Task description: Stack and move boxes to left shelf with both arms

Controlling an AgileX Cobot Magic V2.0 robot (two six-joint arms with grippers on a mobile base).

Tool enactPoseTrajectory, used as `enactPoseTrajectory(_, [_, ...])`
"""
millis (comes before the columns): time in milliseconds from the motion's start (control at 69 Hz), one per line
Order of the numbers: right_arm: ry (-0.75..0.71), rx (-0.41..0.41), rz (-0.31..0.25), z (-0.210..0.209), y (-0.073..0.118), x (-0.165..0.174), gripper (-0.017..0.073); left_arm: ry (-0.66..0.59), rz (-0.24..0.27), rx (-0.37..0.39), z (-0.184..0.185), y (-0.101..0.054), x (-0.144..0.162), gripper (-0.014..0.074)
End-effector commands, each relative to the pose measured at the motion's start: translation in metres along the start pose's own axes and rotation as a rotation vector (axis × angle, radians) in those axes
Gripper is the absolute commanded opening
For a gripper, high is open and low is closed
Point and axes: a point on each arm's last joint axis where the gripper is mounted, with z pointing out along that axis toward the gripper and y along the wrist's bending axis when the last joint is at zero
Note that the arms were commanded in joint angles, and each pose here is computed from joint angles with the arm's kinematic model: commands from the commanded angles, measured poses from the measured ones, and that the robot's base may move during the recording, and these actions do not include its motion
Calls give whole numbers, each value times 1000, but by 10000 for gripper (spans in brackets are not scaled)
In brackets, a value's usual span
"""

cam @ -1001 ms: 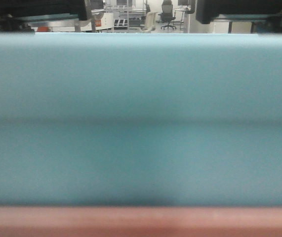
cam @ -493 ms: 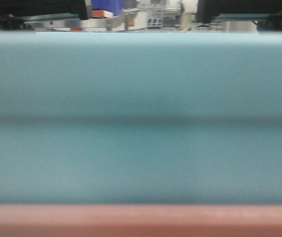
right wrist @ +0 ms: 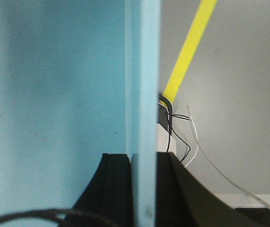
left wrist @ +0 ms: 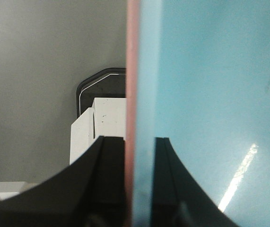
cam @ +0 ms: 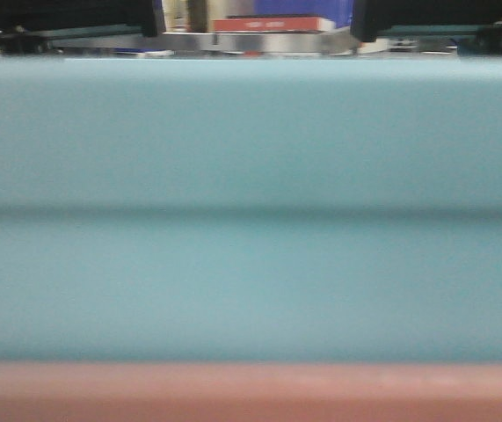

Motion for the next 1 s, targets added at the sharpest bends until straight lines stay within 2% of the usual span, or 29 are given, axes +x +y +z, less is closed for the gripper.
enactPoseTrajectory(0, [-65,-37,-8,-15,-1,-2,55,32,-4,7,-21,3,10,-4])
enactPoseTrajectory(986, [-62,-32,-9,-15,-1,-2,55,57,-12,31,-22,1,12,-4])
